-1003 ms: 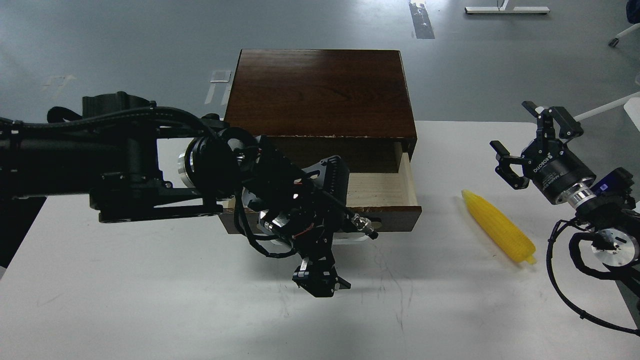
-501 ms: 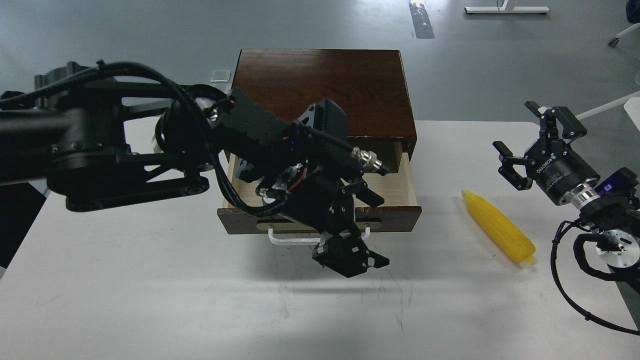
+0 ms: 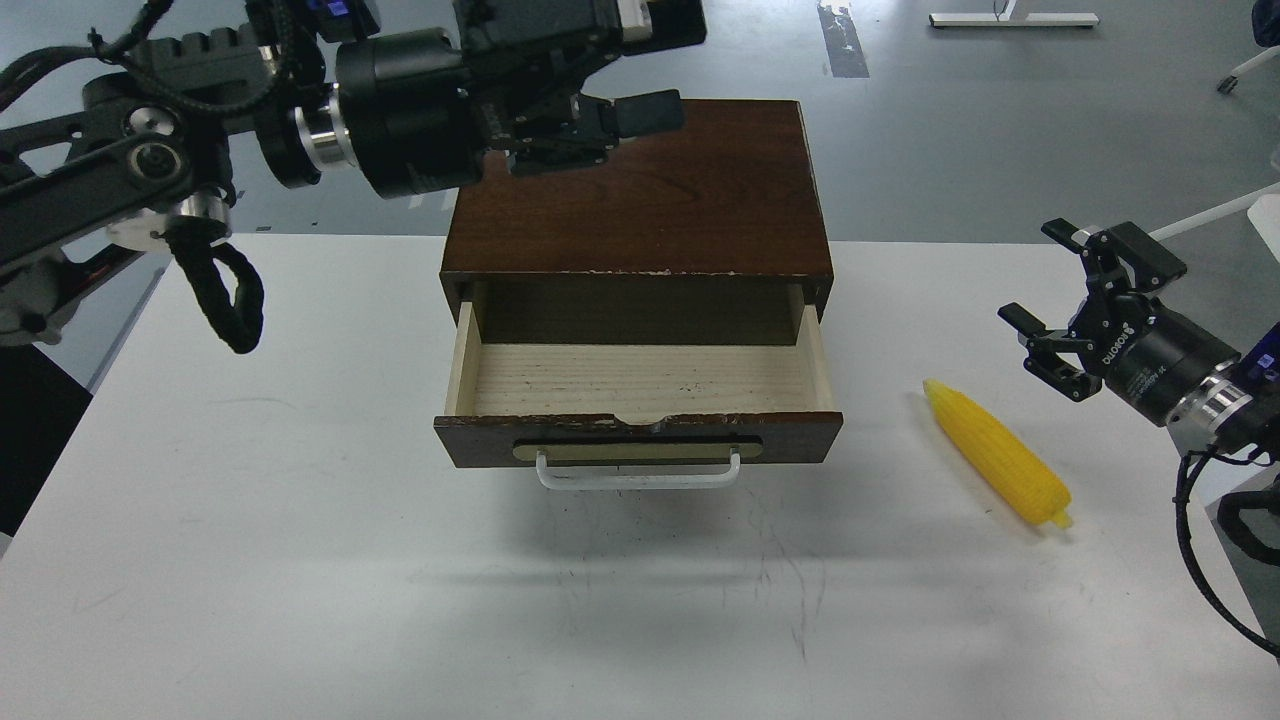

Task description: Put corn in drawer with both arms

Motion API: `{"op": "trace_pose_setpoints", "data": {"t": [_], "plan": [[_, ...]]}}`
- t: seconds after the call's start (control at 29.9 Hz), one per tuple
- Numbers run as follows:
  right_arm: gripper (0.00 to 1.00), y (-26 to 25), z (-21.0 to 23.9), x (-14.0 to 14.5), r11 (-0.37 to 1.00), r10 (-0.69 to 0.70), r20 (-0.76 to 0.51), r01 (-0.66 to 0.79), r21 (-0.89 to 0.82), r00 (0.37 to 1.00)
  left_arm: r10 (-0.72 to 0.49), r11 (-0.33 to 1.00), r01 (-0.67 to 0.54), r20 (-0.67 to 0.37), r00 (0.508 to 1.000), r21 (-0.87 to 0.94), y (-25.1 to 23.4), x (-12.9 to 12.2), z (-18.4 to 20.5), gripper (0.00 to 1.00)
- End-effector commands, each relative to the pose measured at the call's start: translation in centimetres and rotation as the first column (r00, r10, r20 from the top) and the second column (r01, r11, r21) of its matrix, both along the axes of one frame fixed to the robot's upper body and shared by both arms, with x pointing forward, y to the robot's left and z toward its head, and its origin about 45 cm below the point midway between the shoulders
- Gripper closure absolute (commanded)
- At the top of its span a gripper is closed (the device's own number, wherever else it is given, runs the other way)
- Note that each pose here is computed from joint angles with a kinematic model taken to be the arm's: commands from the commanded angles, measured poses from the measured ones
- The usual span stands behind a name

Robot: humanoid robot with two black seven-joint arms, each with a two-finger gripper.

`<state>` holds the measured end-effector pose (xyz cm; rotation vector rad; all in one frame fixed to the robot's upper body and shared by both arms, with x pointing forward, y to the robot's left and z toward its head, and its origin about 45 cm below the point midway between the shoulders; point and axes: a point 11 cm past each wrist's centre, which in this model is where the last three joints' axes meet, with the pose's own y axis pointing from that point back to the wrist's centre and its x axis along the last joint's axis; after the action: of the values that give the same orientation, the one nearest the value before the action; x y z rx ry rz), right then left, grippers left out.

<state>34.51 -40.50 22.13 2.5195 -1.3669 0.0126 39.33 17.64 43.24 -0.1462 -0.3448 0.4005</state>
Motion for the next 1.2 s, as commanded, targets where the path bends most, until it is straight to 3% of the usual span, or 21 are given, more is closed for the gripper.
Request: {"op": "trace_pose_setpoints", "data": {"t": [0.0, 0.2, 0.4, 0.9, 1.1, 1.17], "plan": [[0.0, -1.8, 0.3, -0.8, 0.967, 0.073, 0.016, -0.067, -0.245, 0.997, 0.08, 0.994, -0.086, -0.08, 0.994, -0.07, 2.2, 1.6, -0.7, 0.01], [0.0, -4.3, 0.4, -2.1, 0.778, 0.206, 0.025, -0.148, -0.61, 0.978, 0.197, 0.938, -0.254, -0.239, 0.951, -0.237, 6.4, 4.4, -1.3, 0.01], [0.0, -4.7, -2.4, -3.7, 0.568, 0.327, -0.003, -0.199, -0.798, 0.945, 0.23, 0.917, -0.317, -0.327, 0.917, -0.242, 7.8, 4.7, -3.7, 0.01], [0.0, -3.1, -7.2, -4.0, 0.494, 0.391, -0.085, -0.287, -0.82, 0.916, 0.222, 0.92, -0.311, -0.337, 0.915, -0.238, 7.6, 4.5, -4.2, 0.01], [0.08, -2.6, -8.2, -4.0, 0.456, 0.419, -0.13, -0.332, -0.825, 0.899, 0.222, 0.92, -0.311, -0.336, 0.916, -0.239, 7.6, 4.5, -4.2, 0.01], [0.16, -2.7, -8.7, -4.2, 0.437, 0.427, -0.157, -0.355, -0.826, 0.891, 0.223, 0.92, -0.312, -0.335, 0.915, -0.239, 7.7, 4.5, -4.2, 0.01]]}}
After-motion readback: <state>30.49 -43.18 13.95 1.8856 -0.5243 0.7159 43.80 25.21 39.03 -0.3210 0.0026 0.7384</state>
